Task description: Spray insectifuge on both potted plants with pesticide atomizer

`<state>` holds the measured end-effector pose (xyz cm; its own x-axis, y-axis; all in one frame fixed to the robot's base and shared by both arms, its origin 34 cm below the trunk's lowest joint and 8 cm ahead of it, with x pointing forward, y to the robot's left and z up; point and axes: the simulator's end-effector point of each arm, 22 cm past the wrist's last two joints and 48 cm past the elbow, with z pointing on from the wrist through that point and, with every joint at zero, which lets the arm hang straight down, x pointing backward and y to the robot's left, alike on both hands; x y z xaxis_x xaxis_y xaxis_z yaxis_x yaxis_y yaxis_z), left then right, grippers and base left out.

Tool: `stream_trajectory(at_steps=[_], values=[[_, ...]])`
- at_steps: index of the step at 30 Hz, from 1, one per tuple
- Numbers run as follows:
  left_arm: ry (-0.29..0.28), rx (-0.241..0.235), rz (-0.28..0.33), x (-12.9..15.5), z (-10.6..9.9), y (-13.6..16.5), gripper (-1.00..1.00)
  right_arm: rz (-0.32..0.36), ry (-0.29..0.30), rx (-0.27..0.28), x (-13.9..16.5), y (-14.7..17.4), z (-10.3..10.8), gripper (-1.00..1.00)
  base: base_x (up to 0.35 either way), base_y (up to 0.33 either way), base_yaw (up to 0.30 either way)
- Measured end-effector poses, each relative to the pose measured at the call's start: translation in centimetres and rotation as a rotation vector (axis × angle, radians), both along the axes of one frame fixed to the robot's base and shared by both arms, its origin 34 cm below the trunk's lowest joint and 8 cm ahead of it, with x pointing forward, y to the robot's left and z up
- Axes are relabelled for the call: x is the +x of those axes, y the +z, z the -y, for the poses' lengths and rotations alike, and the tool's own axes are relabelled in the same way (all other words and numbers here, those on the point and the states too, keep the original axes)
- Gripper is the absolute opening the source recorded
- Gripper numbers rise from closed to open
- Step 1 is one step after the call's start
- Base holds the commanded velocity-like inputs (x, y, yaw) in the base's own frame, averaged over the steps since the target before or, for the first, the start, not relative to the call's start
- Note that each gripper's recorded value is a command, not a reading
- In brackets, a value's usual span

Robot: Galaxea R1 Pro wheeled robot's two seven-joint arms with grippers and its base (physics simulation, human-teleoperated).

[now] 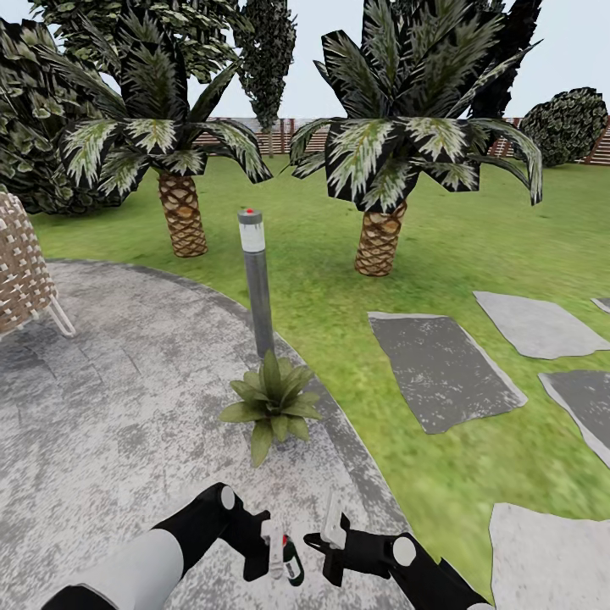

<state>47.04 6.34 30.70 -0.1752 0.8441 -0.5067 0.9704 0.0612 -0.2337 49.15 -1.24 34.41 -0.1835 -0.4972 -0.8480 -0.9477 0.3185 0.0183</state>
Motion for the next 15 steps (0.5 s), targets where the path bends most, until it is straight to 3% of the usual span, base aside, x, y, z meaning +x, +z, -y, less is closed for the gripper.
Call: stream_trajectory(at_steps=[8,15], values=[[-0.014,-0.024,0.000,-0.3,1.9,0.5,-1.00,0.000,0.001,0.000,0.0,0.0,0.0,-1.00,0.000,0.000,0.000],[-0.016,-0.031,0.002,-0.2,2.3,0.6,-1.00,0.000,0.001,0.000,0.0,0.0,0.0,-1.00,0.000,0.000,0.000]])
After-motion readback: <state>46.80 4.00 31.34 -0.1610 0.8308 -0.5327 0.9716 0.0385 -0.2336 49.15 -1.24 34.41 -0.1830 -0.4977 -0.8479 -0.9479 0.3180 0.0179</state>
